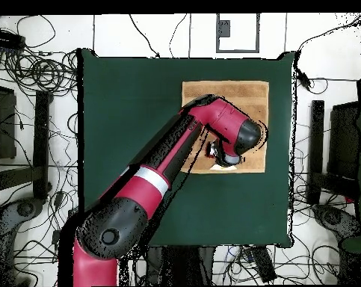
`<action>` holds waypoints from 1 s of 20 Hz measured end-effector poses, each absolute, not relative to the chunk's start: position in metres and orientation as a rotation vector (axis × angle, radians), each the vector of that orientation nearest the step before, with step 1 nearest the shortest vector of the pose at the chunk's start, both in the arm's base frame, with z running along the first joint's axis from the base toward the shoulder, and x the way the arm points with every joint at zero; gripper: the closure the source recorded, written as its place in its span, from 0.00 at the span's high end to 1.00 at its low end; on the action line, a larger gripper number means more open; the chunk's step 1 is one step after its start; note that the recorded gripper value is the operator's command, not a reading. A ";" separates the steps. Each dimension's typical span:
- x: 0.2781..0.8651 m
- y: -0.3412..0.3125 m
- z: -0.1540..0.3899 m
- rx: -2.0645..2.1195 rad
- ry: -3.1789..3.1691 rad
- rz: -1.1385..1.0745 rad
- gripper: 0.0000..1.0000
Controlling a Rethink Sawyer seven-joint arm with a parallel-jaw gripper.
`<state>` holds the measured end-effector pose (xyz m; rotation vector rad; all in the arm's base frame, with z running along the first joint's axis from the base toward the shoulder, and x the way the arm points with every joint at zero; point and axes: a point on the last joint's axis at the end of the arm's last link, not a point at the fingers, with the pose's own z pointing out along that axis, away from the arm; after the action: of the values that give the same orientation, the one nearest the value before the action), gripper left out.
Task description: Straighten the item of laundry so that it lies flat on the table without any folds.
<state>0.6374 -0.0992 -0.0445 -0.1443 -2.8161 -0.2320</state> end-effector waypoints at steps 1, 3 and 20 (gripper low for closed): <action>0.638 -0.099 -0.045 -0.143 -2.820 -0.225 1.00; 0.639 -0.099 -0.045 -0.139 -2.833 -0.210 1.00; 0.665 -0.116 -0.041 -0.127 -3.013 -0.016 1.00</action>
<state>0.6646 -0.1158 -0.0410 -0.1266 -3.0131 -0.0156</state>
